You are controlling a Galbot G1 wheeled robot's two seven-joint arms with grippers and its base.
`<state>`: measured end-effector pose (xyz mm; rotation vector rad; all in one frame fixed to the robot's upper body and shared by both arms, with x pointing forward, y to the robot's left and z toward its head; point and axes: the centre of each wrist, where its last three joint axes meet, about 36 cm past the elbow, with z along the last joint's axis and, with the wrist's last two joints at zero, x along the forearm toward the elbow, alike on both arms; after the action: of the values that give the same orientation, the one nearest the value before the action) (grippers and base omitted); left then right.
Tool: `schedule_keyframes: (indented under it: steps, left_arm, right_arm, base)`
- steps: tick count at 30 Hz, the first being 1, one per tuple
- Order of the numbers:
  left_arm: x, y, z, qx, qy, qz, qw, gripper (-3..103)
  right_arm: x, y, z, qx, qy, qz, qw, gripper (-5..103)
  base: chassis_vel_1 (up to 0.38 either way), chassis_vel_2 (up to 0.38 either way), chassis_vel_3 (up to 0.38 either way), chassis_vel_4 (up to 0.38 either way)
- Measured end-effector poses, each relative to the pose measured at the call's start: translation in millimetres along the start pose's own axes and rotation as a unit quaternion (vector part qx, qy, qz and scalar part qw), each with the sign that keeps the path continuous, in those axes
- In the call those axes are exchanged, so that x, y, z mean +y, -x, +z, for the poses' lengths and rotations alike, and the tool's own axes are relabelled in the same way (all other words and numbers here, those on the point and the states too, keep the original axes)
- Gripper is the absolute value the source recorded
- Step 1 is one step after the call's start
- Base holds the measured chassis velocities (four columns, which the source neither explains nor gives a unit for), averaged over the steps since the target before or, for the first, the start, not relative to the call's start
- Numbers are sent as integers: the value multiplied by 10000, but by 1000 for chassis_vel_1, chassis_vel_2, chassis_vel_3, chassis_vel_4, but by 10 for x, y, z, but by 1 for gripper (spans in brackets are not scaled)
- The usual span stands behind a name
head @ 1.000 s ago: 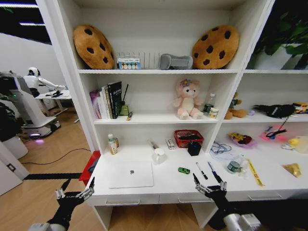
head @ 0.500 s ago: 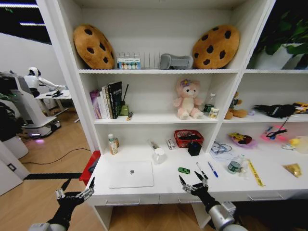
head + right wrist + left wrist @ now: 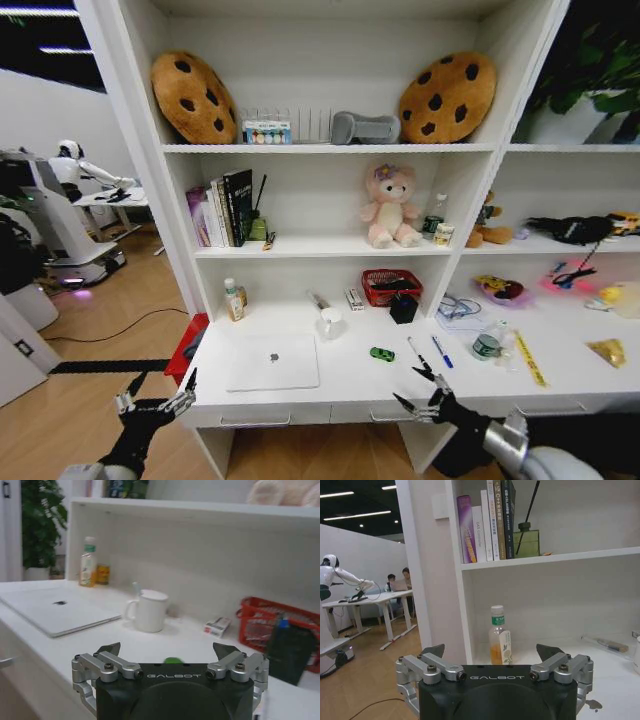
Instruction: Organize the objects on the table.
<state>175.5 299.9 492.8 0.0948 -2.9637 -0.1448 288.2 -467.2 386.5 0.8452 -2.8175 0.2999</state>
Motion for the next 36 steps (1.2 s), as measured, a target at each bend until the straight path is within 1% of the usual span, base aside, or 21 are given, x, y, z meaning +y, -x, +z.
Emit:
schedule_keyframes:
  steps: [2,3,4,5,6,7,8,10,12,13,16,23,26,27,32,36]
  left_arm:
    - [0,0,0,0,0,0,10000,100]
    - [0,0,0,0,0,0,10000,100]
    - [0,0,0,0,0,0,10000,100]
    - [0,0,0,1,0,0,10000,100]
    - [0,0,0,1,0,0,10000,100]
    - [0,0,0,1,0,0,10000,100]
    - [0,0,0,0,0,0,10000,100]
    - [0,0,0,1,0,-1,10000,100]
    - [0,0,0,0,0,-1,10000,100]
    - [0,0,0,0,0,-2,10000,100]
    - [0,0,0,-1,0,-3,10000,100]
    - [0,0,0,-1,0,-5,10000,100]
    - [0,0,0,-2,0,-5,10000,100]
    - [-1,0,0,-1,-1,-4,10000,100]
    - [-1,0,-1,-2,-1,-4,10000,100]
    - [0,0,-1,-3,-1,-4,10000,100]
  right_arm:
    - [29,-16,24,-132,83,475,9988,100]
    - [88,-25,39,-186,146,615,9978,103]
    - [88,-25,39,-186,146,615,9978,103]
    - [176,-34,40,-215,237,728,9968,100]
    - [225,-41,38,-222,291,756,9965,100]
    - [225,-41,38,-222,291,756,9965,100]
    - [297,-52,37,-231,385,782,9959,92]
    - [363,-60,43,-230,477,793,9954,98]
    - [365,-60,44,-230,479,793,9954,98]
    - [376,-49,47,-235,494,787,9954,100]
    - [329,-8,19,-243,471,779,9956,100]
    - [321,24,5,-225,444,776,9957,100]
    - [333,44,16,-253,432,837,9952,100]
    - [345,60,35,-314,420,930,9943,100]
    - [369,78,48,-392,453,993,9933,100]
    - [372,79,34,-244,573,895,9940,100]
  base:
    - [0,0,0,0]
    - [0,0,0,0]
    - [0,0,0,0]
    - [0,0,0,0]
    - [0,0,0,0]
    - [0,0,0,0]
    - [0,0,0,0]
    - [0,0,0,0]
    - [0,0,0,0]
    - [0,0,0,0]
    - [-38,-14,36,34]
    - [-110,-123,124,127]
    - [-194,-216,183,193]
    - [-161,-172,185,193]
    - [-98,-128,131,103]
    - [-11,-19,5,12]
